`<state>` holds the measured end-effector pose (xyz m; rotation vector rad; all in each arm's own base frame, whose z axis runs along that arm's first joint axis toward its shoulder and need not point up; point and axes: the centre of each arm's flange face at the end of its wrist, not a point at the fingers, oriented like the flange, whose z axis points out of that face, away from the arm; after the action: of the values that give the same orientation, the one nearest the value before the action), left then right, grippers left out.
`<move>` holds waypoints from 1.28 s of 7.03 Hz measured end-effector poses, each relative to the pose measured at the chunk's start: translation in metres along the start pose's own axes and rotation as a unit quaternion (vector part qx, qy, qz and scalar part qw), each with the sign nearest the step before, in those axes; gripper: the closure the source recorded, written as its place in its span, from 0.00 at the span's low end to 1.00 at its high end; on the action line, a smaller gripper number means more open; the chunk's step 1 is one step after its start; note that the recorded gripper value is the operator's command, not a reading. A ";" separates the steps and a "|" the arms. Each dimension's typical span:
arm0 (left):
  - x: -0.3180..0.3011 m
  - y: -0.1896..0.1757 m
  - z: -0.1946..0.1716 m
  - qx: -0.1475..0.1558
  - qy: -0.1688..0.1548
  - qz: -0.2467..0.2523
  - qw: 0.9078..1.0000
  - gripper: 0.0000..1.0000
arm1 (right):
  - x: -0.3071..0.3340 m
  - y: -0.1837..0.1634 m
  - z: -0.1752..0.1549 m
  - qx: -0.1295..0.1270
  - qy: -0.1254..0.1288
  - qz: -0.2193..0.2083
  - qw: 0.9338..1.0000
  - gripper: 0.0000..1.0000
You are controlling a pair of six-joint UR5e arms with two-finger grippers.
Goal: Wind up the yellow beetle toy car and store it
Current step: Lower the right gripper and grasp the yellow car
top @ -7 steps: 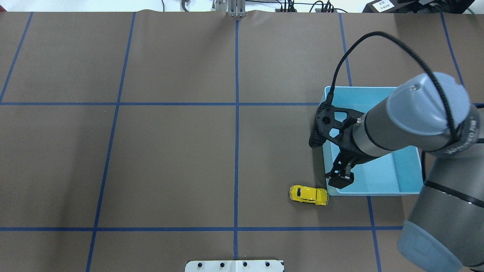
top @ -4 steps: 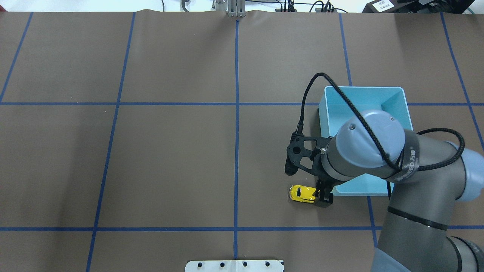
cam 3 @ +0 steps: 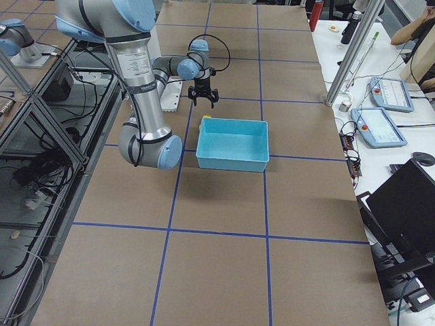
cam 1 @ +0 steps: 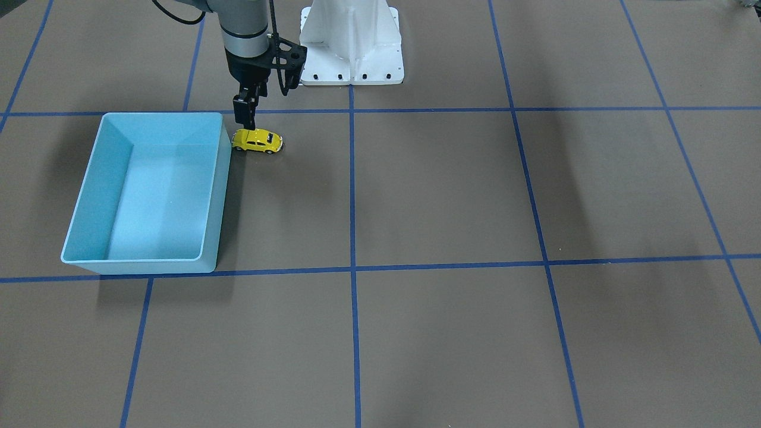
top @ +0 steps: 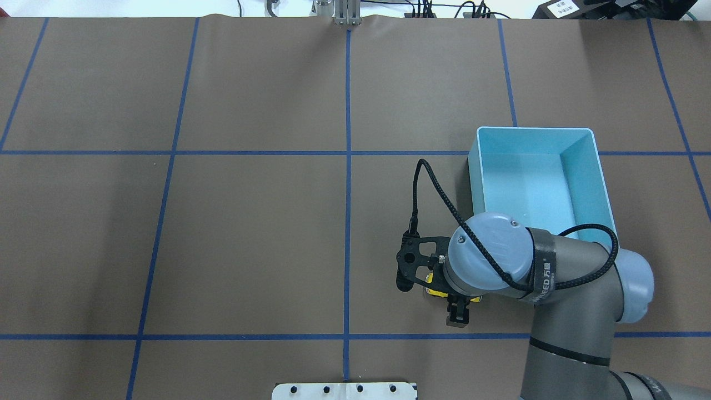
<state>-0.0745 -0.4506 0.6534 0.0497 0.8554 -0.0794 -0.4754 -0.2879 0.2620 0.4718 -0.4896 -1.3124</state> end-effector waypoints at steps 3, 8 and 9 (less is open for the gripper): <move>0.000 0.000 0.000 0.000 0.000 0.000 1.000 0.00 | -0.010 -0.009 0.023 -0.018 0.004 -0.010 1.000 0.00; 0.000 0.000 0.000 0.000 0.000 0.000 1.000 0.00 | -0.015 -0.012 0.052 -0.022 0.010 -0.019 1.000 0.00; 0.000 0.000 0.000 0.000 0.000 0.000 1.000 0.00 | -0.015 -0.010 0.055 -0.022 0.011 -0.019 1.000 0.00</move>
<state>-0.0745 -0.4505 0.6535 0.0494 0.8554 -0.0795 -0.5185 -0.2781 0.2991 0.4601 -0.4342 -1.3503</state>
